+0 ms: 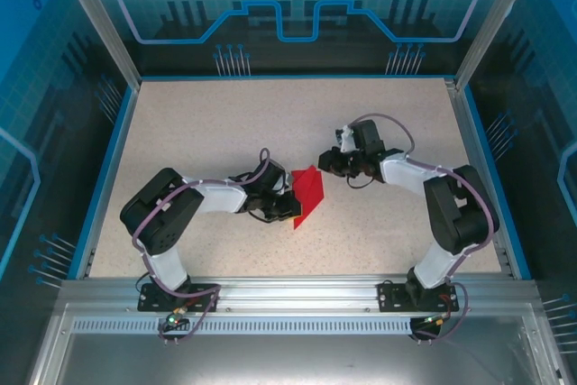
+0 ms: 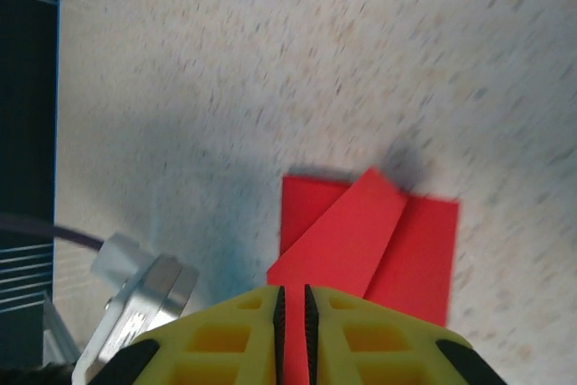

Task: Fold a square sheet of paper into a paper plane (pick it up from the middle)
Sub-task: Fourth fold the wing at the center of the table.

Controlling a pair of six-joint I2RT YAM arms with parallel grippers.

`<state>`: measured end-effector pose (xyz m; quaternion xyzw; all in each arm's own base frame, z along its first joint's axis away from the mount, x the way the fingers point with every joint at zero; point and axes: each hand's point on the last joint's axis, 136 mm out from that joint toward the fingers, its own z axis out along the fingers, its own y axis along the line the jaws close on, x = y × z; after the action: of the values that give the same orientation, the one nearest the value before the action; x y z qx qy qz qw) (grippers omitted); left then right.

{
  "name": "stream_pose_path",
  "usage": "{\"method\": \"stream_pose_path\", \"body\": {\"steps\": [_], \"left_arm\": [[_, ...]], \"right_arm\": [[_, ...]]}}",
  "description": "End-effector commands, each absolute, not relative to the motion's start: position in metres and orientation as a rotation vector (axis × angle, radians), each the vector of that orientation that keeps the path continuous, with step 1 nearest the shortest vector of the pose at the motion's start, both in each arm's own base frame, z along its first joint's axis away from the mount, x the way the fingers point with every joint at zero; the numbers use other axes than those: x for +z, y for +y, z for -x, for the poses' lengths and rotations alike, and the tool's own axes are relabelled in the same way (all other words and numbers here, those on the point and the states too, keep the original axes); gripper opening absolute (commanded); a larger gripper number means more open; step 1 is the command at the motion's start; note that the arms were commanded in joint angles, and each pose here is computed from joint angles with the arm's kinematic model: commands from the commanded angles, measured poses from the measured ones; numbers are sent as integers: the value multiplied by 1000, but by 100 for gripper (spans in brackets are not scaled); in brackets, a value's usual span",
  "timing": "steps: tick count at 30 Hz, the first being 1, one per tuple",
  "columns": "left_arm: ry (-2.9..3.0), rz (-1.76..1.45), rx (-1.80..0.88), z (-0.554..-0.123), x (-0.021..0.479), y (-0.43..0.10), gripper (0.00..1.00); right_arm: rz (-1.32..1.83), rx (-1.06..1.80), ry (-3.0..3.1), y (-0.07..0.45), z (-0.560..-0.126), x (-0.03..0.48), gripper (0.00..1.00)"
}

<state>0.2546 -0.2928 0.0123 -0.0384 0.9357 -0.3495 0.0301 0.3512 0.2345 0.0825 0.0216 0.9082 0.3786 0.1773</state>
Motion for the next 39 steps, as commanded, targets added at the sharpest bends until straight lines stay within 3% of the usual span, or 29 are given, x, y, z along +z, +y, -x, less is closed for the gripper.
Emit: {"method": "stream_pose_path", "body": {"steps": [1,17,27,32,39], "left_arm": [[3048,108,-912,-227,-5,-273,10],[3047,108,-952,-222,-9,-273,10],[3013,120,-1017,-221,4,-277,12],[2994,85,-1135,-215,23,-285,16],[3111,81,-1094,-193,6,-277,18]], "right_arm": [[-58,1112,2618,248,-324,72,16],[-20,1210,2723,292,-301,37,15],[-116,1069,2862,275,-289,-16,11],[-136,1038,2872,270,-286,-21,11],[-132,1032,2874,269,-285,-20,11]]}}
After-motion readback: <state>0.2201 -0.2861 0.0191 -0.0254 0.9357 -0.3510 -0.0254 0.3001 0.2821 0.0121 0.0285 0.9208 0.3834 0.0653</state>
